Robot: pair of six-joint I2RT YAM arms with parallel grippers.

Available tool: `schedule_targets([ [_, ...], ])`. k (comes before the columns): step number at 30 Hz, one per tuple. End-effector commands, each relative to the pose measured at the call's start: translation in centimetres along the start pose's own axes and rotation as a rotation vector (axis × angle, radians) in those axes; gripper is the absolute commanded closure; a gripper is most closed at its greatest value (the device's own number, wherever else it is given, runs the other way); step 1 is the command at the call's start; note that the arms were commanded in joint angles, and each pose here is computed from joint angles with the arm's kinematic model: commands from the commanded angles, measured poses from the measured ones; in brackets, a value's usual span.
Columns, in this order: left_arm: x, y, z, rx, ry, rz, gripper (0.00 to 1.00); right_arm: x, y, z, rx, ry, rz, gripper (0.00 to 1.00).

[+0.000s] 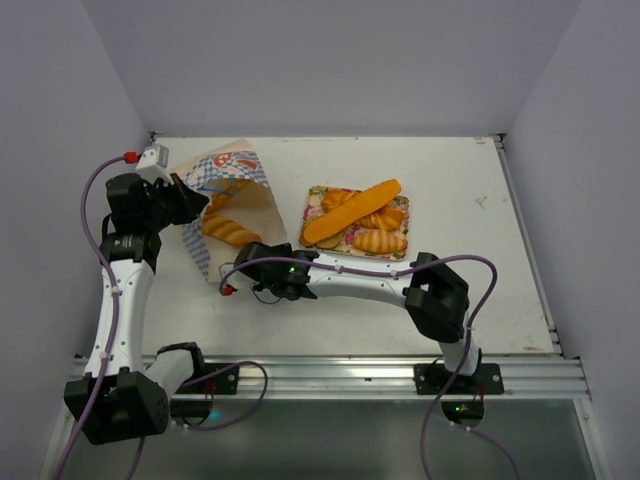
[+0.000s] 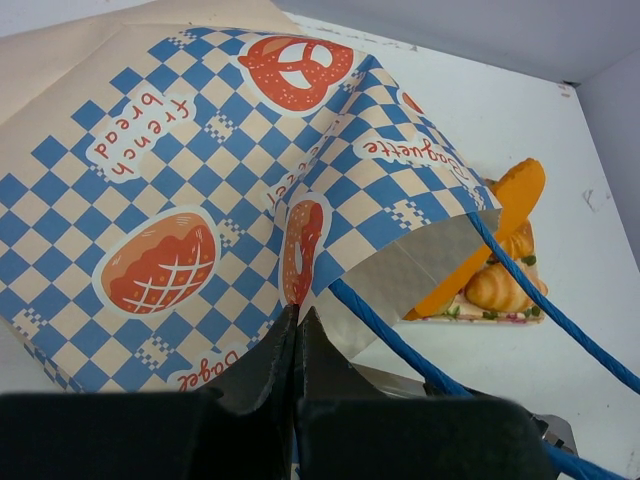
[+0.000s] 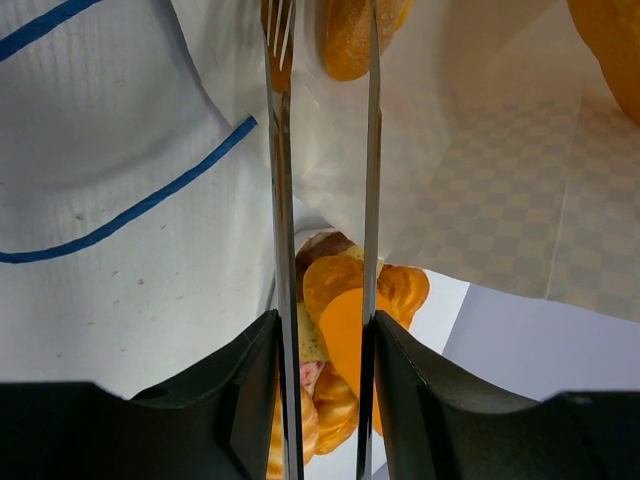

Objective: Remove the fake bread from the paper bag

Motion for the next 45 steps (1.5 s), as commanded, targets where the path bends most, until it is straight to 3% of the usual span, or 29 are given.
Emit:
schedule_targets([
  [1, -0.7, 0.6, 1.0, -0.036, 0.008, -0.026, 1.0, -2.8, 1.2, 1.6, -0.043, -0.055, -0.102, 0.56],
  [12, -0.7, 0.6, 1.3, -0.05, 0.024, -0.021, 1.0, -4.0, 2.3, 1.5, -0.059, -0.056, -0.144, 0.55],
  [36, -1.3, 1.0, 2.3, -0.074, 0.055, -0.029, 1.0, -4.6, 0.4, -0.8, 0.017, -0.055, -0.188, 0.53],
  [45, -1.4, 1.2, 2.3, -0.076, 0.054, -0.031, 1.0, -4.6, -0.5, -1.5, 0.036, -0.063, -0.181, 0.65],
])
Point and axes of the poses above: each gripper's point midway between its finger pads, its own y axis back along the fingers, its own x axis along the line the jaws close on, z = x × y, the point moved 1 cm from there along y, back along the fingers, and after that the axes turned 10 degrees about -y, right-handed, at the moved point
